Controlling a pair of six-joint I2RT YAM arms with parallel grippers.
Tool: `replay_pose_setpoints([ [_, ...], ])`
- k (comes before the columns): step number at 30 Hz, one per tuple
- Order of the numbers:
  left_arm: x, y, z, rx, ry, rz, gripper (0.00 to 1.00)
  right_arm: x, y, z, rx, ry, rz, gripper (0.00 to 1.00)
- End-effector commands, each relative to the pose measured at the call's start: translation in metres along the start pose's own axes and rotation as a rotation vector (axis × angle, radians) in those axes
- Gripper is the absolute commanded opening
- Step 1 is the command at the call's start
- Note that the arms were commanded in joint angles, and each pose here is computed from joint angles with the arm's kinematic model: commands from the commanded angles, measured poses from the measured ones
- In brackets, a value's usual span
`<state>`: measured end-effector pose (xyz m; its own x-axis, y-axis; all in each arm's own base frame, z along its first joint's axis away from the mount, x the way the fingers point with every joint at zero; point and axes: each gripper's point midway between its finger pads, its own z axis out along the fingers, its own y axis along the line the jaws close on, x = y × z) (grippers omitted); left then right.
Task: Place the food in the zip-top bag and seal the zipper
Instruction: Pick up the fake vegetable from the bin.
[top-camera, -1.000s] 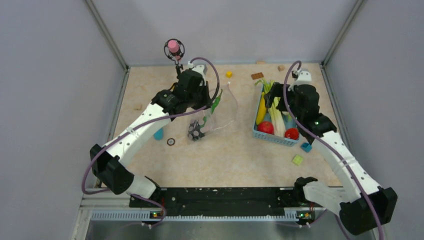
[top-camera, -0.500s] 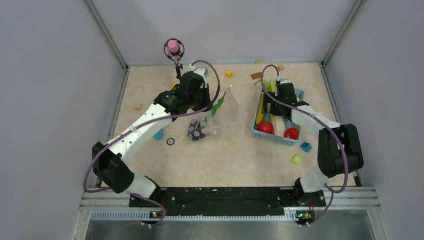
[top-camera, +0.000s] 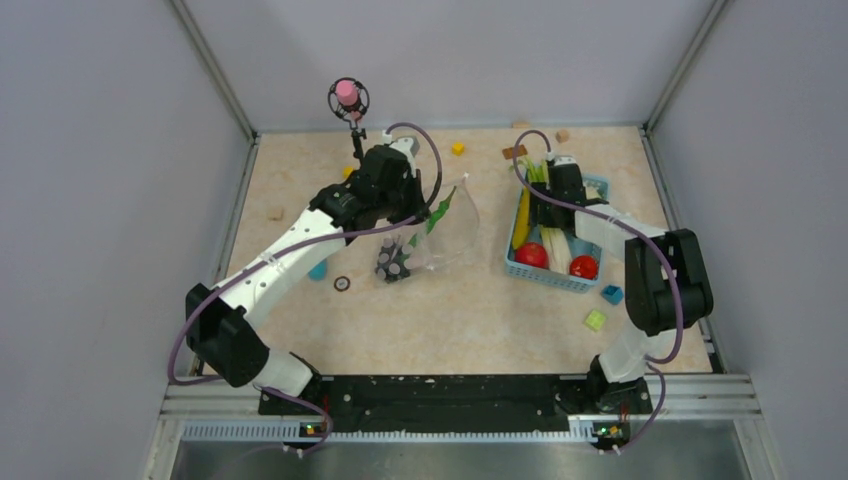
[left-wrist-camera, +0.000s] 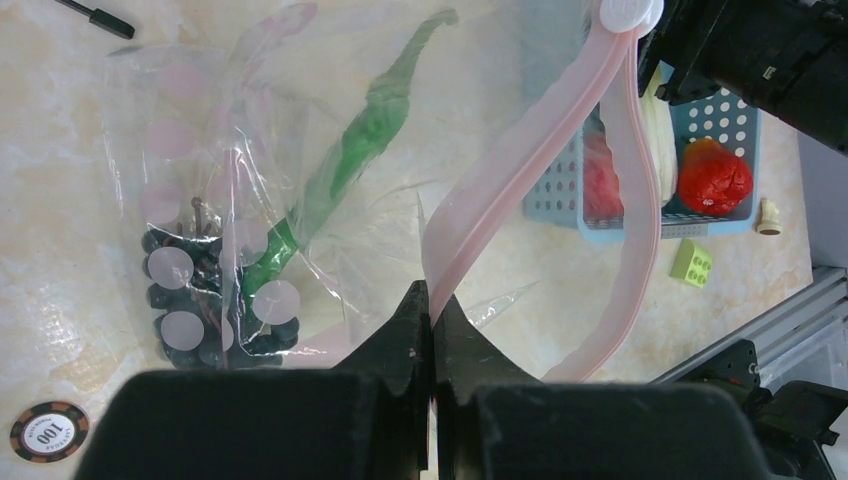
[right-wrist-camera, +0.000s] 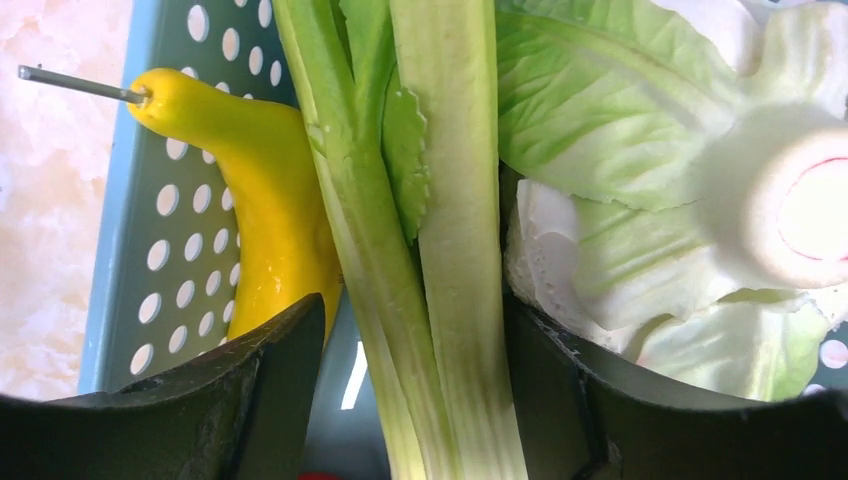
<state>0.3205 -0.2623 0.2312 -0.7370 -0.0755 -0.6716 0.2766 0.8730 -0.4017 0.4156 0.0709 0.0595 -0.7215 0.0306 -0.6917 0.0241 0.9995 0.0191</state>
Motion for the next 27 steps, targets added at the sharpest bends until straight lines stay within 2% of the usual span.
replay_pose_setpoints([
  [1,-0.008,-0.005,0.0,0.033,-0.029,-0.003,0.0,-0.026,-0.01,0.003,0.052,-0.076,-0.003,0.63],
  [3,-0.008,-0.006,0.0,0.036,-0.029,-0.003,0.0,-0.025,-0.012,0.002,0.063,-0.078,-0.006,0.53],
  [7,-0.008,-0.005,-0.001,0.034,-0.033,-0.003,0.0,-0.032,-0.015,-0.007,0.078,-0.11,-0.004,0.26],
  [11,-0.008,-0.005,-0.002,0.034,-0.036,-0.007,0.0,-0.043,-0.02,-0.023,0.092,-0.167,0.008,0.13],
  [18,-0.009,-0.004,-0.003,0.035,-0.043,-0.02,0.0,-0.062,-0.018,-0.059,0.049,-0.292,0.023,0.01],
  [27,-0.009,-0.01,-0.004,0.069,-0.038,-0.038,0.0,-0.096,-0.018,-0.109,-0.004,-0.578,0.062,0.0],
])
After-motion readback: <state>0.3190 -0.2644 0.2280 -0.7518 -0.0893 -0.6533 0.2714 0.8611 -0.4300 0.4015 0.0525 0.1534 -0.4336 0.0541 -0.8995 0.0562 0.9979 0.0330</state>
